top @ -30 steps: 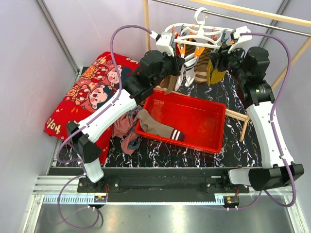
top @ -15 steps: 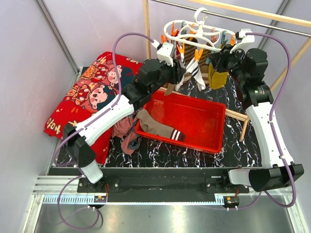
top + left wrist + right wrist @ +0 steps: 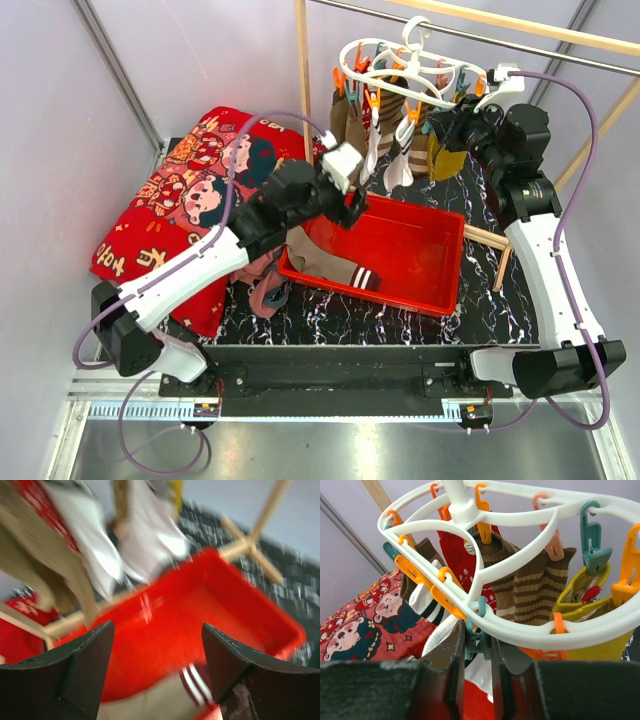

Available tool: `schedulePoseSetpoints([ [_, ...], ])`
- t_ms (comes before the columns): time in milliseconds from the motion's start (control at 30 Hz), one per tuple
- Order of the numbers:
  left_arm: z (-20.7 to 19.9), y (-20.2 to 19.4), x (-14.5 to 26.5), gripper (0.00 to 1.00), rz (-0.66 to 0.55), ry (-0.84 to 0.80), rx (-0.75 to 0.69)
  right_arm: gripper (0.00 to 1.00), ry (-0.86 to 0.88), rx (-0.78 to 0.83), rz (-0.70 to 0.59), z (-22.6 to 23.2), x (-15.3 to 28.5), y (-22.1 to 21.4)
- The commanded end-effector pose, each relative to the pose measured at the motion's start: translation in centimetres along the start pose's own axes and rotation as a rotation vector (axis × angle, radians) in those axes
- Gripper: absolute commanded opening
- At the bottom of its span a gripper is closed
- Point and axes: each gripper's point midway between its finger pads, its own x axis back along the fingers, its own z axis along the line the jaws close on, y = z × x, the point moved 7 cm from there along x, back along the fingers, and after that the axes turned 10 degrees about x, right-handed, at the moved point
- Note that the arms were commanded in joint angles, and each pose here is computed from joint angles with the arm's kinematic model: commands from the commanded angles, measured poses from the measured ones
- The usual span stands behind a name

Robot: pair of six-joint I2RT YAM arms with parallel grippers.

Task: Clip the socks to the hanger
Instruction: Open the clamp at the hanger, then pick up the sock from the bin.

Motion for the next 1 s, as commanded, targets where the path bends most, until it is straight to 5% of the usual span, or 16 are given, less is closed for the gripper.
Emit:
schedulePoseSetpoints([
  [0,-1.3,-7.1,-0.1,0.75,0.268,-0.053,-0.064,0.14,0.006,-0.001,-0.043,0.3,0.8,1.0],
  [333,-2.7,-16.9,-5.4,0.64,0.626,0.074,-0.079,0.13,-0.003,0.003,-0.042,0.1,0.9,0.7],
  [767,-2.2,-24.3,-9.1,0.54,0.864,0.184,-0.150,0.13,-0.011,0.009,-0.041,0.1,1.0,0.6],
  [967,-0.9,-25.6,-10.2,0.31,0.893,0.217,-0.176,0.13,-0.011,0.008,-0.038,0.0,0.9,0.5],
])
